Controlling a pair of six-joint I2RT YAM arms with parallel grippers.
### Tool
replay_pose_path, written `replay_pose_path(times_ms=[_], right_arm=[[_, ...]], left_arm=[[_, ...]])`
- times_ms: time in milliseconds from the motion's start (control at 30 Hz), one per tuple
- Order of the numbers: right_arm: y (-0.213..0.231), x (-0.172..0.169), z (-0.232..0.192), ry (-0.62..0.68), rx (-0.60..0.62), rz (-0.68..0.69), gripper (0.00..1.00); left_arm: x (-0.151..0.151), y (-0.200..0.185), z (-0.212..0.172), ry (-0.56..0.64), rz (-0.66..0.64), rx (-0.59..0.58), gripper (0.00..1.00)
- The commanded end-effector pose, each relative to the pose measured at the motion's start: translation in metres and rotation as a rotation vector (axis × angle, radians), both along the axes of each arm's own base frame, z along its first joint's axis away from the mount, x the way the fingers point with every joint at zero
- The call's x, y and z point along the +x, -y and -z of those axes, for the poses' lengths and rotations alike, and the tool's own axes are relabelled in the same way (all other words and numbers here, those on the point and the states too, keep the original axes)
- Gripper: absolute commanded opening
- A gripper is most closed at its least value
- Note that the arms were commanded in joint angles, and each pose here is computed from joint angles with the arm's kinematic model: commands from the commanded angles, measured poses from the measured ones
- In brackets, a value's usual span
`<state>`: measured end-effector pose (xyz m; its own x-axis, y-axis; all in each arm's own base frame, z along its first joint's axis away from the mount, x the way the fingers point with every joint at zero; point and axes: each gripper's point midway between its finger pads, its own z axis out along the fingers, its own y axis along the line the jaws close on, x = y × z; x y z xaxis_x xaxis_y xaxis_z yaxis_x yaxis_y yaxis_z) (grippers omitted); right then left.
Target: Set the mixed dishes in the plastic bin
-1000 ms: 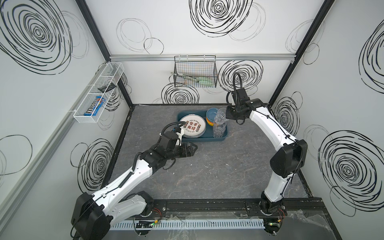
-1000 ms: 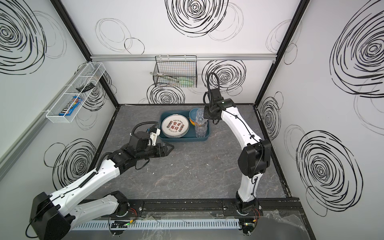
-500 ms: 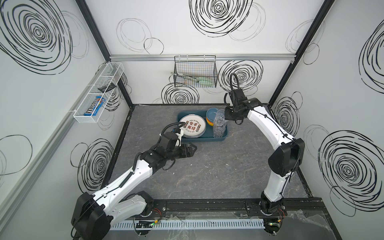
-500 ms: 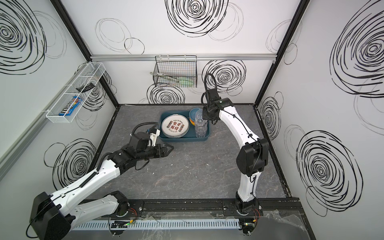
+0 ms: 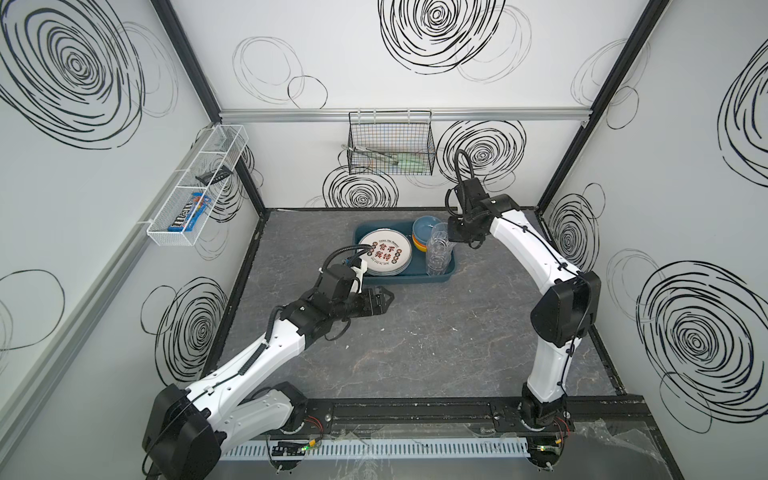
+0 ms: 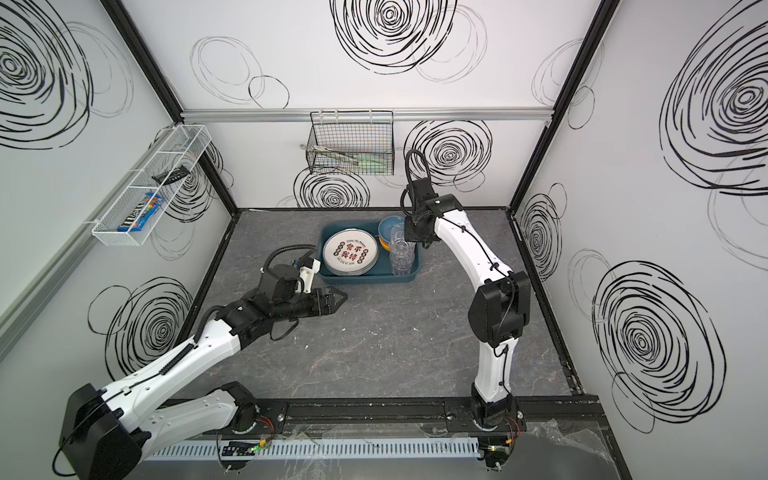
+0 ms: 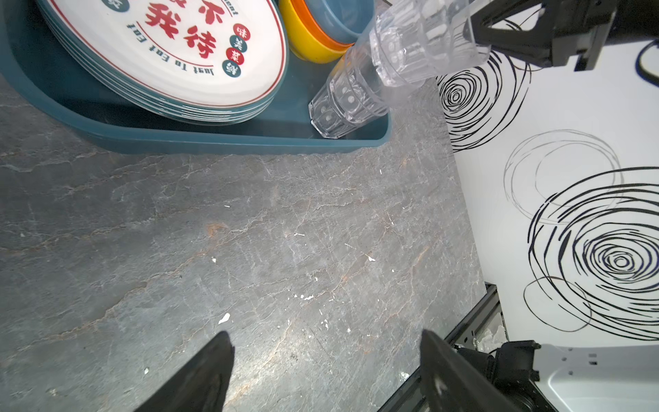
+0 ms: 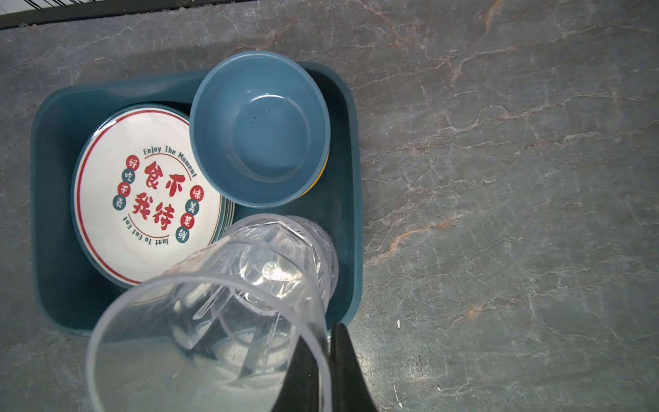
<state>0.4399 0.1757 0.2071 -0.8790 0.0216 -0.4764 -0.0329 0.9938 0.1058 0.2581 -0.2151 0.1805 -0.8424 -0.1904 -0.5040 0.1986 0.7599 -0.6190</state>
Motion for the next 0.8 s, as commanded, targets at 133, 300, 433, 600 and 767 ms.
replay_pose_path(times_ms=[133, 300, 433, 600, 767], right_arm=[[0.001, 0.001, 0.007, -0.038, -0.032, 0.008, 0.07], [-0.001, 0.003, 0.021, -0.070, -0.041, 0.023, 0.13], [-0.003, 0.004, 0.024, -0.069, -0.040, 0.029, 0.24], [-0.003, 0.008, 0.012, -0.036, -0.027, 0.037, 0.29], [-0.003, 0.008, 0.001, -0.005, -0.013, 0.041, 0.32]], left_arm=[[0.004, 0.002, -0.002, 0.020, -0.002, -0.028, 0.85], [0.003, 0.001, 0.000, 0.018, -0.002, -0.029, 0.85], [0.003, 0.000, 0.001, 0.016, -0.005, -0.030, 0.85], [0.004, -0.001, 0.001, 0.013, -0.007, -0.031, 0.85], [0.004, -0.003, 0.002, 0.015, -0.014, -0.030, 0.85]])
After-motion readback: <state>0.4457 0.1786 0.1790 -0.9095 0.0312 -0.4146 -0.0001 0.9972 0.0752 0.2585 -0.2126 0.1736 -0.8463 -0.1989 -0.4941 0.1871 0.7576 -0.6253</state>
